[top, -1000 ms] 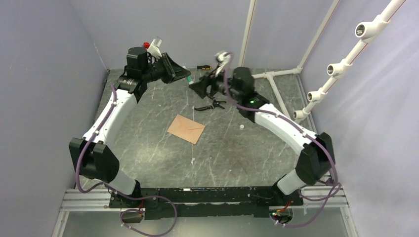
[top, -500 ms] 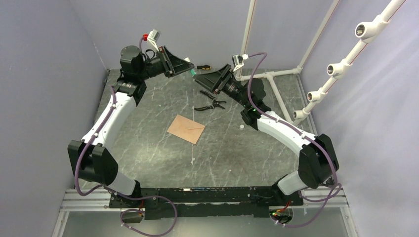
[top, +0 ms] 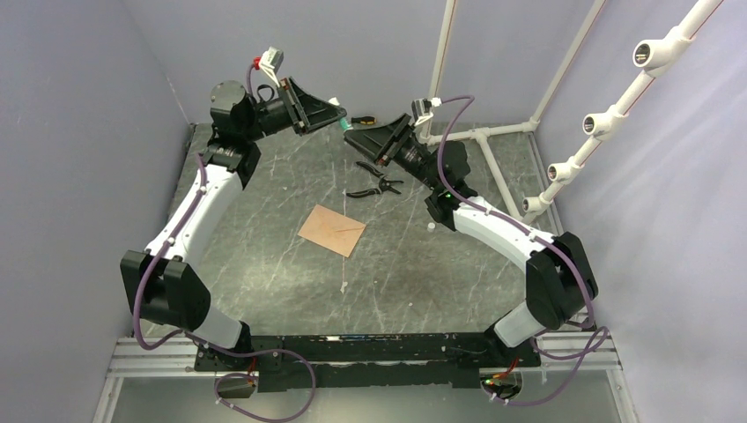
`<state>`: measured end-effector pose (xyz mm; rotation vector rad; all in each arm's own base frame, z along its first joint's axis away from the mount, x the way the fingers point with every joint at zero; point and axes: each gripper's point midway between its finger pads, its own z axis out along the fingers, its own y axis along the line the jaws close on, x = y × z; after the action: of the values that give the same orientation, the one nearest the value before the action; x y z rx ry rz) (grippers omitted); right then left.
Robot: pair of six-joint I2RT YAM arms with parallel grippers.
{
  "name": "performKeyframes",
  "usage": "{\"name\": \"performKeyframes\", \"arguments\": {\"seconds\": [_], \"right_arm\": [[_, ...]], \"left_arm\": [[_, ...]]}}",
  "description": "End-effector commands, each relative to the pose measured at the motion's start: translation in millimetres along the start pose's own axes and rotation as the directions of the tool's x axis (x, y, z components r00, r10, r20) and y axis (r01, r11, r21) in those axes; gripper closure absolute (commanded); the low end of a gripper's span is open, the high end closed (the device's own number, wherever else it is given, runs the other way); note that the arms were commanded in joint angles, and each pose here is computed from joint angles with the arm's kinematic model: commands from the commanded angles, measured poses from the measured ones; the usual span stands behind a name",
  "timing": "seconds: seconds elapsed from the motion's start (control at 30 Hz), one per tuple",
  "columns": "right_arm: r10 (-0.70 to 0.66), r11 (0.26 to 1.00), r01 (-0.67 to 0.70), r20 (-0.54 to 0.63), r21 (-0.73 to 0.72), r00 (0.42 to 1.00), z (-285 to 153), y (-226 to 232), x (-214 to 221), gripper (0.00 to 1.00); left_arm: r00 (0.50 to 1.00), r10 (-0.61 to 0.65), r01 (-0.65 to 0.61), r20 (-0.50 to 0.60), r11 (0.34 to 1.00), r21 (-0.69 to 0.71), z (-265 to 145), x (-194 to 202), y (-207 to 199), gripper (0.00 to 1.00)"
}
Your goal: Place the letter into the envelope and seal it
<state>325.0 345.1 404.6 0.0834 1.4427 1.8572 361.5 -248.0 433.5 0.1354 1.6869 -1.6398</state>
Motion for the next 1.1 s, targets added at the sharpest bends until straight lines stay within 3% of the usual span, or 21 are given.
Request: {"name": "performKeyframes", "arguments": {"seconds": [0.0,0.07,0.17,0.4,0.53,0.6,0.67,0.77,0.87,0.97,1.07], "right_arm": [[-0.050,0.997,0.052,0.037,-0.052,0.998,3,20,-11,0.51],[-0.061,0.997,0.062,0.041,-0.037,0.997,2,18,-11,0.45],[-0.074,0.996,0.076,0.050,-0.047,0.996,2,21,-14,0.47],[-0.138,0.987,0.140,0.030,-0.074,0.990,5,26,-11,0.83],[-0.294,0.953,0.295,0.023,-0.073,0.956,7,31,-14,0.85],[-0.430,0.901,0.430,0.010,-0.053,0.903,10,29,-17,0.85],[-0.565,0.825,0.564,-0.024,-0.042,0.825,13,25,-18,0.87],[-0.773,0.632,0.775,-0.086,-0.012,0.629,14,12,-22,0.88],[-0.922,0.345,0.938,-0.175,0.030,0.345,15,-2,-28,0.92],[-0.965,0.041,0.996,-0.256,0.085,0.062,15,-13,-38,0.94],[-0.921,-0.221,0.961,-0.359,0.169,-0.149,11,-27,-55,0.96]], "left_arm": [[0.998,0.062,-0.062,0.000,0.996,0.071,-8,0,-39,0.98],[0.998,0.067,-0.068,0.006,0.996,0.057,-9,0,-38,0.98],[0.998,0.060,-0.060,0.007,0.996,0.058,-9,1,-37,0.97],[0.999,0.051,-0.051,0.014,0.997,0.061,-10,0,-38,0.98],[0.999,0.049,-0.049,0.012,0.998,0.049,-11,3,-36,0.98],[0.999,0.051,-0.051,0.011,0.998,0.035,-12,5,-33,0.98],[0.999,0.051,-0.051,0.010,0.999,0.012,-13,6,-29,0.98],[0.998,0.057,-0.057,0.001,0.998,-0.021,-14,9,-20,0.98],[0.997,0.070,-0.071,-0.024,0.996,-0.052,-13,11,-12,0.98],[0.996,0.085,-0.088,-0.039,0.991,-0.099,-14,13,-2,0.98],[0.993,0.106,-0.112,-0.051,0.983,-0.148,-15,13,7,0.98]]}}
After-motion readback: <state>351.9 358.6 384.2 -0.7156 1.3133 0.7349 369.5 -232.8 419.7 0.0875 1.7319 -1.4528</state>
